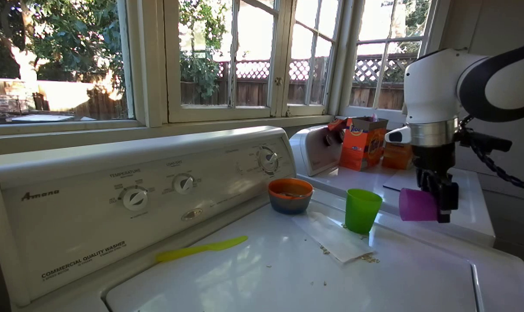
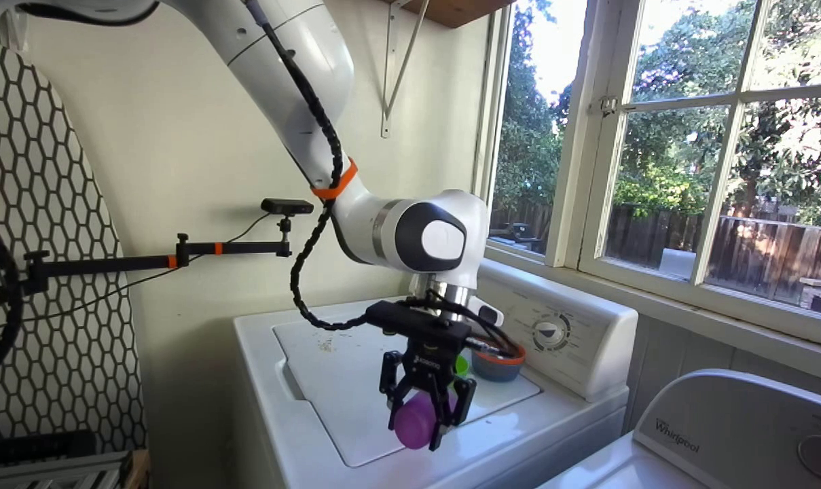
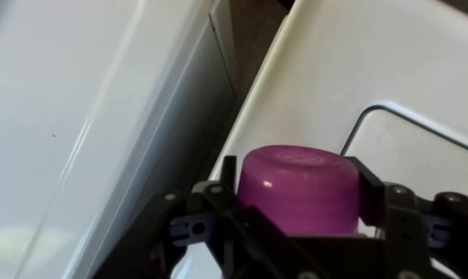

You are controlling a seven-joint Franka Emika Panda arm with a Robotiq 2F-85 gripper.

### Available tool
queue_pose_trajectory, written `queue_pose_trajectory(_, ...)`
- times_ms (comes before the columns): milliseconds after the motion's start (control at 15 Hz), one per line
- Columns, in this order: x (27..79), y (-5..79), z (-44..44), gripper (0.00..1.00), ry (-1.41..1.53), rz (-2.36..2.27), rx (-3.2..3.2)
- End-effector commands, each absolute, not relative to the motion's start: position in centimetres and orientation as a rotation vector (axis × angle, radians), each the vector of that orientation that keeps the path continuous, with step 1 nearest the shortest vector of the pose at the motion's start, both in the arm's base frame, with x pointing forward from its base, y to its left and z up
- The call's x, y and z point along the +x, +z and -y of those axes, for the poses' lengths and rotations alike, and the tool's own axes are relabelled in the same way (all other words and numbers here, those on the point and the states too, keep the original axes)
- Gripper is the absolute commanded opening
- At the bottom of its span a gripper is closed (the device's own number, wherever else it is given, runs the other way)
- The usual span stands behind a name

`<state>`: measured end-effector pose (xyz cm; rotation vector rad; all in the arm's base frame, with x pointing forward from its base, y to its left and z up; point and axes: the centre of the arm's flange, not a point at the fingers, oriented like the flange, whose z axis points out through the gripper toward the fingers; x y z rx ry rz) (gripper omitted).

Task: Put the purple cup on the green cup in an upside down position

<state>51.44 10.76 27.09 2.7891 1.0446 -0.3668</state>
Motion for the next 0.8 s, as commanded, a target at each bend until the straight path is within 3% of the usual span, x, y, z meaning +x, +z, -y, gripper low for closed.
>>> queue_pose_trajectory(0,52.6,29.8,-12.2,0.44,-0.575,-1.104,2.635)
queue_pose_trajectory(333,54.1,31.2,-13.7,0.44,-0.834,-1.177,2.433)
queue_pose_trajectory(733,56.2,29.0,-16.0,0.44,-0.911,-1.319,2.277)
